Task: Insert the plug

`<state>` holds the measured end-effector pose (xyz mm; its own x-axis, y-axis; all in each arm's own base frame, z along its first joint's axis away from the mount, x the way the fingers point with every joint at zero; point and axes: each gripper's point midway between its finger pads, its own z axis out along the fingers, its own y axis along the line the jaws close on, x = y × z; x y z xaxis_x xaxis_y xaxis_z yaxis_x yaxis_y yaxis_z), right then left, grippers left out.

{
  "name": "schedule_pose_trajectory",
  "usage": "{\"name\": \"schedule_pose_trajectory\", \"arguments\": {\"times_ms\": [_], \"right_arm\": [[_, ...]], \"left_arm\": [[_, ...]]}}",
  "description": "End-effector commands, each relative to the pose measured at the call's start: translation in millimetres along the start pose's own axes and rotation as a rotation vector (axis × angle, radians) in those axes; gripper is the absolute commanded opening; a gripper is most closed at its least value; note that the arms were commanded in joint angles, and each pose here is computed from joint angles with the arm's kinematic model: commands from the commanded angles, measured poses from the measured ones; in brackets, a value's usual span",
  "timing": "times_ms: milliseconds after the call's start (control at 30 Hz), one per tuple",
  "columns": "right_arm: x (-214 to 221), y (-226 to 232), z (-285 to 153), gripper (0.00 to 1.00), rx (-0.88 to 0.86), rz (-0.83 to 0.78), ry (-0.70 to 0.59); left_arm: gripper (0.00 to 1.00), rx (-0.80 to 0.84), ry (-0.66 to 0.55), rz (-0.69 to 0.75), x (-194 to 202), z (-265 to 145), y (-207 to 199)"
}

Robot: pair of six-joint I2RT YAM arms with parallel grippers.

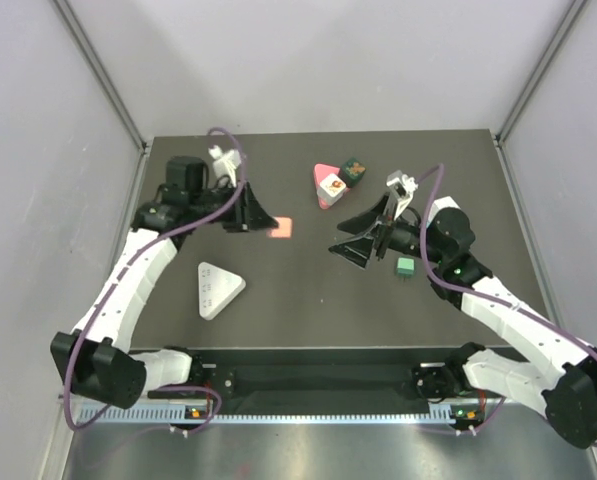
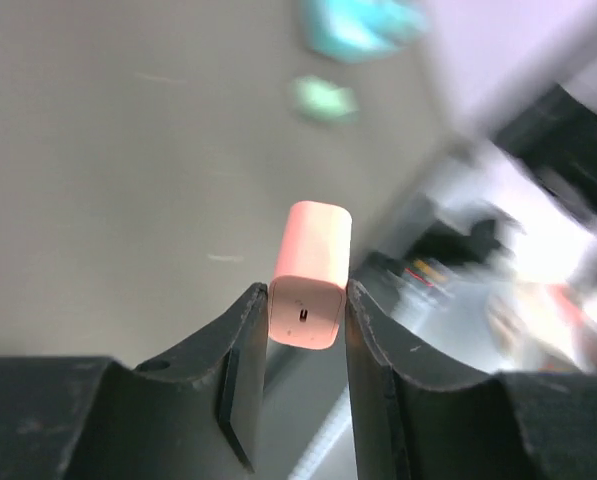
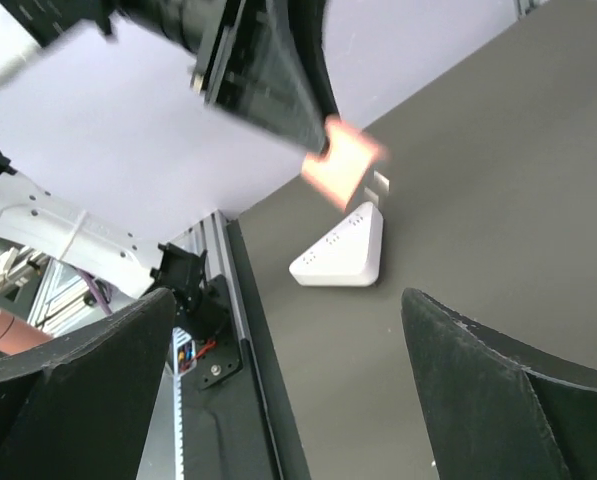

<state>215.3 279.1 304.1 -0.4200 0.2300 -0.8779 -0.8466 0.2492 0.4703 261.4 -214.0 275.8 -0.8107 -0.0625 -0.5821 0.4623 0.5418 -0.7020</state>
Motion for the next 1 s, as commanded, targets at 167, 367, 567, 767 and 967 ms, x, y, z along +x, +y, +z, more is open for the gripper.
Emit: {"name": "schedule_pose_trajectory", "arguments": {"times_ms": [167,367,567,767,967], "right_arm": [[3.6,4.7,-15.4,0.94,0.010,-0.049,-0.012],[11.8,6.0,-15.6,0.95,-0.016,-0.065,0.035],[20.9,10.6,-14.5,0.98,-0.069,-0.084,0.088],[24.1,8.5,-17.6,1.00,-0.057,-0.096,0.100],[28.3,5.7,-19.4,1.00,-0.043,-0.100,0.104]], "left_arm": [[0.00,-0.960,0.163,0.087,14.0,-108.7,138.1],[0.00,-1.031,0.182,-0.074,38.3,-109.3,163.8],[0.00,-1.069,0.281,-0.145,61.7,-106.5,192.4],[0.00,-1.080,0.333,-0.229,70.5,-109.6,214.4],[0.00,-1.016,0.372,-0.276,84.1,-91.1,224.8]]}}
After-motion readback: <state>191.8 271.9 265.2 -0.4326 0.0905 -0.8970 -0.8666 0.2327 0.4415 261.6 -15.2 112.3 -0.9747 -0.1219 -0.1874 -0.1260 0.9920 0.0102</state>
